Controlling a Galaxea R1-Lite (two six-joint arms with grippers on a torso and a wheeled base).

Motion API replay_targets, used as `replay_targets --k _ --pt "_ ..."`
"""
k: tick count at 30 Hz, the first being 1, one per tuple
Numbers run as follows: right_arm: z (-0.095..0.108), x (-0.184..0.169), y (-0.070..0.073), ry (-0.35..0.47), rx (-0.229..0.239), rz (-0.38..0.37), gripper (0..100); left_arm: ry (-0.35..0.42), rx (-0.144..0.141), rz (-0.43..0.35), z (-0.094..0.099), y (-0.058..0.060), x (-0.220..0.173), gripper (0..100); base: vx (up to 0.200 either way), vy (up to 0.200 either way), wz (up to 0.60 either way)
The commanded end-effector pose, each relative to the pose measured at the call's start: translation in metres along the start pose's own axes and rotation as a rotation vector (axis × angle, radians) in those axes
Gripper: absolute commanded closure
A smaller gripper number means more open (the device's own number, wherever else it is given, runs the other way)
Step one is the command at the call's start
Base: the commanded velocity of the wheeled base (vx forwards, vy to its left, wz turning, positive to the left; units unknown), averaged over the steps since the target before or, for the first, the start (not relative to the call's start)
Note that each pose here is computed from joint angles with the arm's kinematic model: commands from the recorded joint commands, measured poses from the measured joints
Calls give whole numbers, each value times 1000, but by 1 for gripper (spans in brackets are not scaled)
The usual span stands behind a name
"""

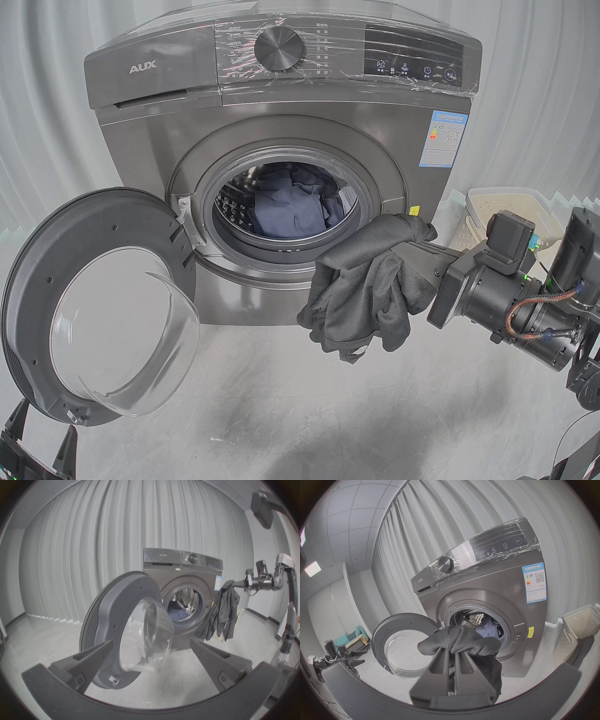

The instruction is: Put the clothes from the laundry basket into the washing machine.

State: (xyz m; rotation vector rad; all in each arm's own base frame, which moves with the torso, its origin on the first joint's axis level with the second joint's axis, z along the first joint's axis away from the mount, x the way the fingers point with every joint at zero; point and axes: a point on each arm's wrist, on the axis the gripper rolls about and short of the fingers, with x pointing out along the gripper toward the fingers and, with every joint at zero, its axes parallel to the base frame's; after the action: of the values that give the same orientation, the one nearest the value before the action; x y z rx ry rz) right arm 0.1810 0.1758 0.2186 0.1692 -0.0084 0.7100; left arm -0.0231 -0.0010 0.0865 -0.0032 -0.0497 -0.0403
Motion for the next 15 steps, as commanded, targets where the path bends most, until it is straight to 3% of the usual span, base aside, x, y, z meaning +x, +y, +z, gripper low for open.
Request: replay_targets --k 1,4,8,15 --pt "-1 7 1 1 4 2 100 -228 -61 -118 59 -4 -11 0 0 0 0" --pt "6 12 2 -24 7 7 100 -110 -63 -303 73 -7 4 0 0 0 0" --pt "7 24 3 -37 8 6 100 87 -99 -452 79 -8 45 0 0 0 0" --pt "11 39 4 -77 11 9 100 155 -115 -567 88 -12 116 0 0 0 0"
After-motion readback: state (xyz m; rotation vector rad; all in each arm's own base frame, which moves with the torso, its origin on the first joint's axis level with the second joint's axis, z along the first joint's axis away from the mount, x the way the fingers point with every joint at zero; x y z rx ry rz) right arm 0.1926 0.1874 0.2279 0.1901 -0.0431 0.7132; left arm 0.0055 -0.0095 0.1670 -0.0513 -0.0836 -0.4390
